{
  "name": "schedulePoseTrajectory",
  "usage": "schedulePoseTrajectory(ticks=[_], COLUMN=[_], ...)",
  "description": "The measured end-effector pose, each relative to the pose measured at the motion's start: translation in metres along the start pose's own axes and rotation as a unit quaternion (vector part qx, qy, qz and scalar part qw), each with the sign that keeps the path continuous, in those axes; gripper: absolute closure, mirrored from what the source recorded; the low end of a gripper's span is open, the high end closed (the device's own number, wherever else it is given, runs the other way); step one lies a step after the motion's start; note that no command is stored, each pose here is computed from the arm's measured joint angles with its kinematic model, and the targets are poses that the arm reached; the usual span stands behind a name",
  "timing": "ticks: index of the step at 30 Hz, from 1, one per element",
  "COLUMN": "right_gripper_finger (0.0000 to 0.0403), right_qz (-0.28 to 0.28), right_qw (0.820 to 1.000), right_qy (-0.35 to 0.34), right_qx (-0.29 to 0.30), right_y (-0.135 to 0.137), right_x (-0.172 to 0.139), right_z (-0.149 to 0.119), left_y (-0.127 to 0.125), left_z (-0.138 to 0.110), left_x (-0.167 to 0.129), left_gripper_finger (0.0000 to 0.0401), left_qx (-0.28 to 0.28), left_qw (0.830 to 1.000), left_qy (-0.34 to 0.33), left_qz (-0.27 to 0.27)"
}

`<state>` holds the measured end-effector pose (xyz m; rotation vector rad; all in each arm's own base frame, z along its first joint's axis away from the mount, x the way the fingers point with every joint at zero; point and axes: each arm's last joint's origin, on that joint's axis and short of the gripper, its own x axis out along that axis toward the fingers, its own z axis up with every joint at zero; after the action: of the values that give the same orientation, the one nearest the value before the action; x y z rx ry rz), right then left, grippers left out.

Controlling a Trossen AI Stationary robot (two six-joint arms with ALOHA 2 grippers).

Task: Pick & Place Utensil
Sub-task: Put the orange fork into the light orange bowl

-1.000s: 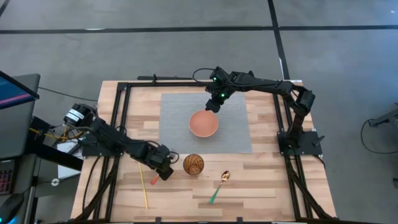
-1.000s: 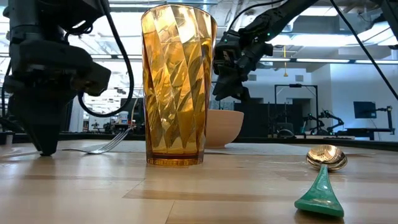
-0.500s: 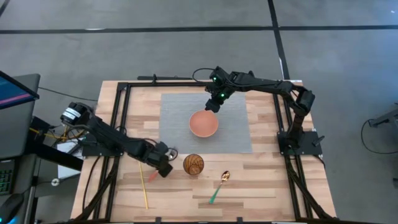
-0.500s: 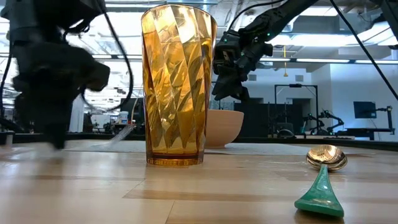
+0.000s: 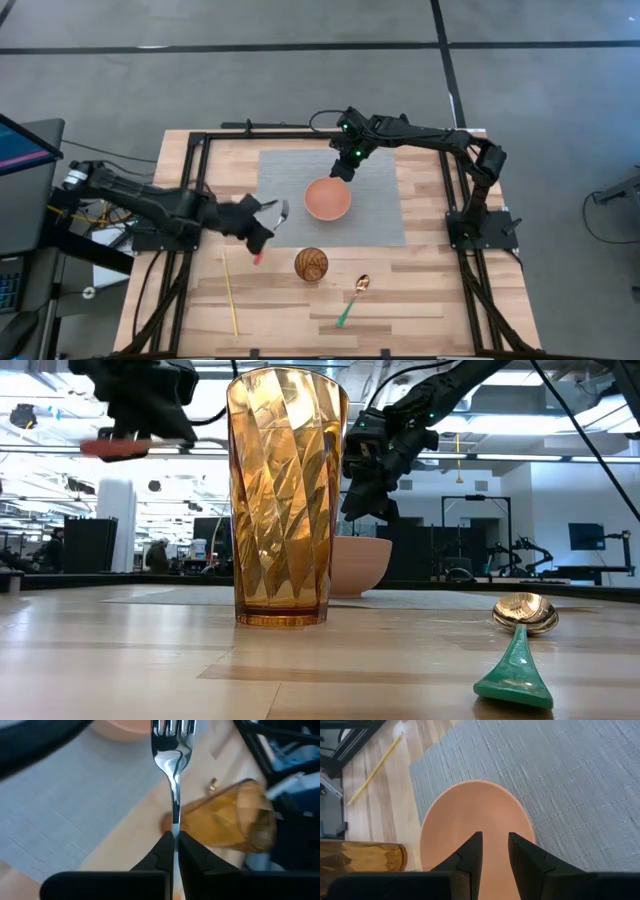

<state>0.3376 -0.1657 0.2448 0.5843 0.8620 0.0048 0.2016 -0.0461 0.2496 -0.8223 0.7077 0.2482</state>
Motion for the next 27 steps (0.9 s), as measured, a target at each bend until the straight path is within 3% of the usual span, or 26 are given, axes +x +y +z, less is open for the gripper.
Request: schedulePoseTrajectory(ticks=[4,9,13,17,22,27], right_gripper_finger=[0.0316,0.0316,0.0316,0.0316,0.0316,0.0316], right_qz=[-0.004,-0.048,-0.062,-0.065,-0.063,-0.057], right_qw=[1.0,0.995,0.991,0.99,0.991,0.993], right_qy=[-0.011,-0.049,-0.077,-0.076,-0.066,-0.047], right_qx=[-0.027,-0.067,-0.088,-0.097,-0.093,-0.091], right_y=[0.002,0.009,0.018,0.025,0.025,0.023], right_x=[-0.009,-0.037,-0.061,-0.076,-0.073,-0.059], right_z=[0.001,0.005,0.005,0.0,-0.007,-0.018], left_y=[0.017,0.019,0.012,0.008,0.009,0.017], left_z=[0.026,0.071,0.103,0.12,0.142,0.166], left_x=[0.005,0.021,0.03,0.044,0.06,0.074], left_gripper_finger=[0.0391,0.0391,0.0391,0.0391,0.0391,0.0391], left_qx=[-0.013,0.029,0.056,0.079,0.094,0.097], left_qw=[0.999,0.996,0.99,0.97,0.956,0.956], left_qy=[0.04,0.074,0.127,0.216,0.261,0.265], left_qz=[-0.018,-0.033,0.015,0.074,0.099,0.085])
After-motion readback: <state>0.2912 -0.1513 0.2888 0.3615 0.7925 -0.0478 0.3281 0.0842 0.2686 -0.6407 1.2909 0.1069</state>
